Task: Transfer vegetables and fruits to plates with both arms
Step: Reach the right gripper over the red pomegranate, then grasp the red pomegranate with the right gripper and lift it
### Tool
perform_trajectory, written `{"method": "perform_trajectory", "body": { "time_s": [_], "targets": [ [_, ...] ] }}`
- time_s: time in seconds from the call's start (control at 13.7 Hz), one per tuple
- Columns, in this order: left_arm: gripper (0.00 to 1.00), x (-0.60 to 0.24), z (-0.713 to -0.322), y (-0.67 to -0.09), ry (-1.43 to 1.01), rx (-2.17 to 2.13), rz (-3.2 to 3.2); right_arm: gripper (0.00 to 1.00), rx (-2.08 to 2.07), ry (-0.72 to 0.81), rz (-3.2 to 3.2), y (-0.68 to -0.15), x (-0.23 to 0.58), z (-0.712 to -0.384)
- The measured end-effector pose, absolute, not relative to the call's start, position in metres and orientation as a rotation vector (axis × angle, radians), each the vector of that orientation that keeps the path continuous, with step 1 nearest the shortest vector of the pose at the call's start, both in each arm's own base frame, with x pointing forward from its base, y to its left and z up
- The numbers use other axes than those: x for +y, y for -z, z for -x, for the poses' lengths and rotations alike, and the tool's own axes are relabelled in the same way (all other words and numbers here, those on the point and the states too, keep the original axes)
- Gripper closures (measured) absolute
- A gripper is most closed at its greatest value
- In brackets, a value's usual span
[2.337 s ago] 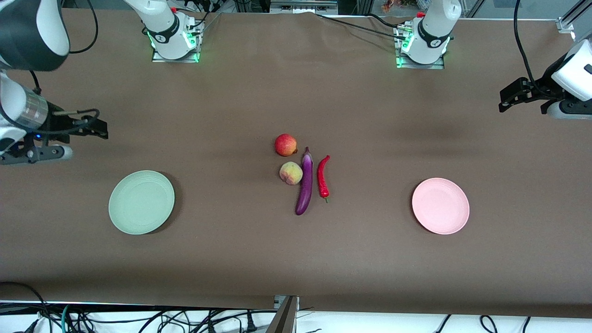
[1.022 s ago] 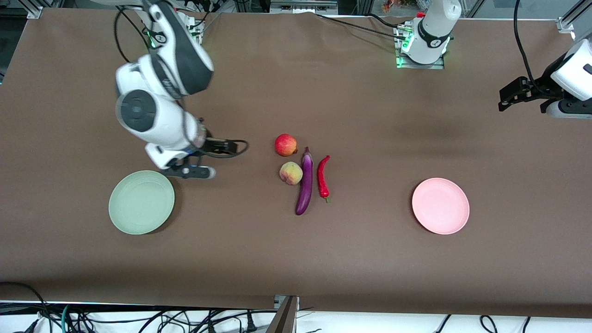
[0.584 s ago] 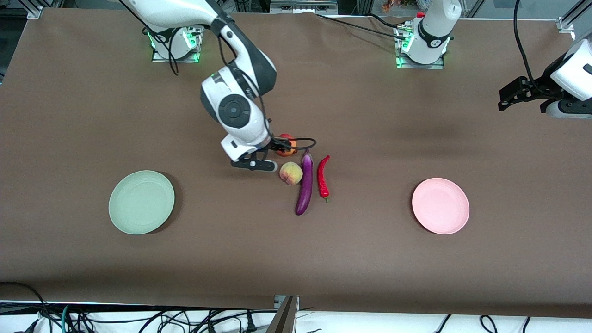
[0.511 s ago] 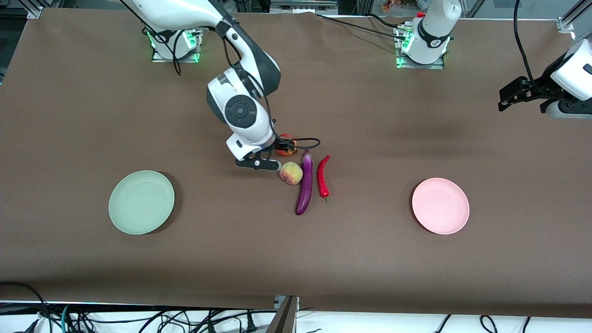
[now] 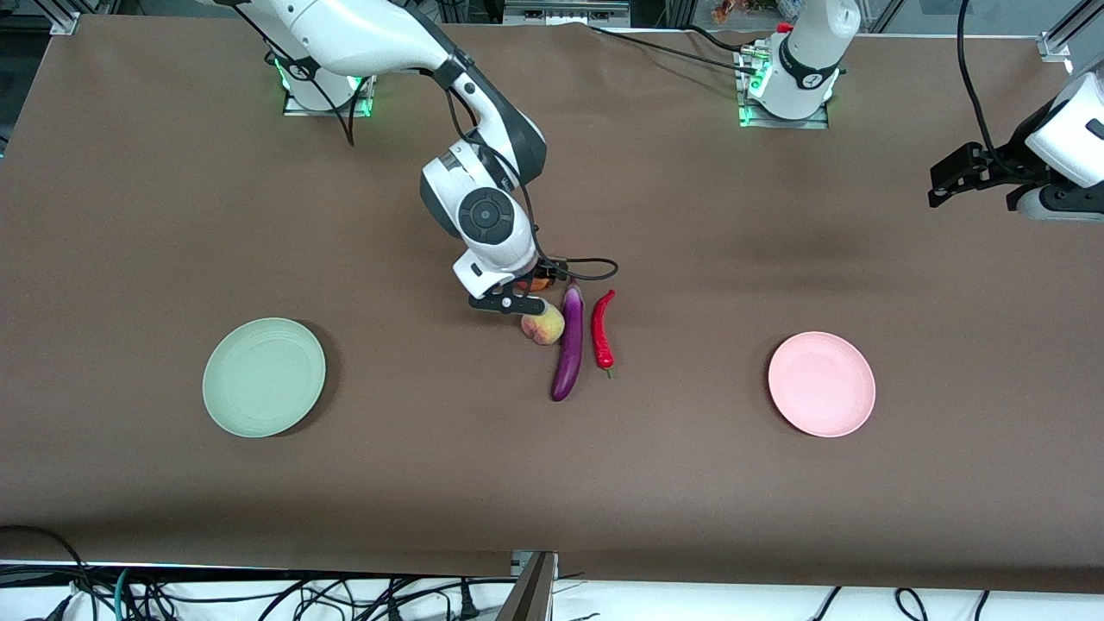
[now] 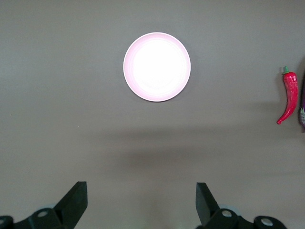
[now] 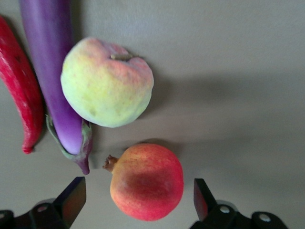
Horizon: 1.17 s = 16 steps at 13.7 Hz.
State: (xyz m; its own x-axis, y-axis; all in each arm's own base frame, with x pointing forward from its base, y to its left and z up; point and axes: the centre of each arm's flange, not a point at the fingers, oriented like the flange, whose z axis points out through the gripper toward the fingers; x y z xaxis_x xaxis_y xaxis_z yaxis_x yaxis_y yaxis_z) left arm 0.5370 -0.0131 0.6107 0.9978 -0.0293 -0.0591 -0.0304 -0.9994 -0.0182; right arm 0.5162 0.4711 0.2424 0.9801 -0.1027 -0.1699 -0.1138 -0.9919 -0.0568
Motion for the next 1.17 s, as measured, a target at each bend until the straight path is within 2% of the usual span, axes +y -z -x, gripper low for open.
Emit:
{"method": "perform_trajectory", "body": {
  "time_s": [1.17],
  "targets": [
    [0.00,-0.017,-0.535,-0.613,-0.106,0.057,3.120,0.00,0.051,-0.397,3.120,-0.204,0.478,-0.492]
  ]
}}
